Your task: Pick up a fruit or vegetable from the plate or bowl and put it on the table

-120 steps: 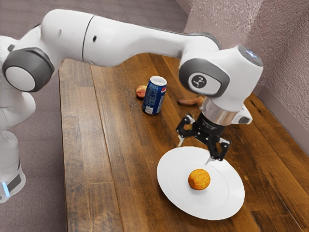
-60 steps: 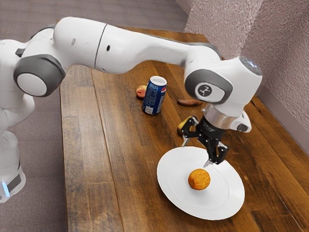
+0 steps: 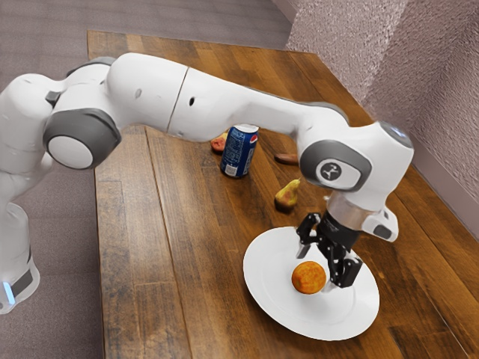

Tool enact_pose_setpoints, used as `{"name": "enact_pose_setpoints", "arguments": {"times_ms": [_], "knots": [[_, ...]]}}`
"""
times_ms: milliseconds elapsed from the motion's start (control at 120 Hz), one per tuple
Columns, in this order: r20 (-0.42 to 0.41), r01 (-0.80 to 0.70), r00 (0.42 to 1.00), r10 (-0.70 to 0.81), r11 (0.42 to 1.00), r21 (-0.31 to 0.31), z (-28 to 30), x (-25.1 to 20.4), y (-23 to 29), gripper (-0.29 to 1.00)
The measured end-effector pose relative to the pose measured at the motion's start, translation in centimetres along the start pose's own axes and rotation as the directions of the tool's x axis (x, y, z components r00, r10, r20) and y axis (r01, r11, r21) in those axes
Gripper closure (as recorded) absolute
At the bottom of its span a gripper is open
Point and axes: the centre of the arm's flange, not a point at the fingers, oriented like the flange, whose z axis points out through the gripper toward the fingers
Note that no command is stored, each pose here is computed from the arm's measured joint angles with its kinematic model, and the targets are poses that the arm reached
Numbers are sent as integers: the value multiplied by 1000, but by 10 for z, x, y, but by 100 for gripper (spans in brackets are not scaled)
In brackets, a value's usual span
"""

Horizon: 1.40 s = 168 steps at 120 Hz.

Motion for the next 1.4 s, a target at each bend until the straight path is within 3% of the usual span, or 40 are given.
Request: {"name": "enact_pose_setpoints", "arguments": {"times_ms": [417,1400], "knots": [[21,-87,996,87,996,4,15,29,-29,0],[84,-195,978,192,980,33,61,37,-25,0]]}}
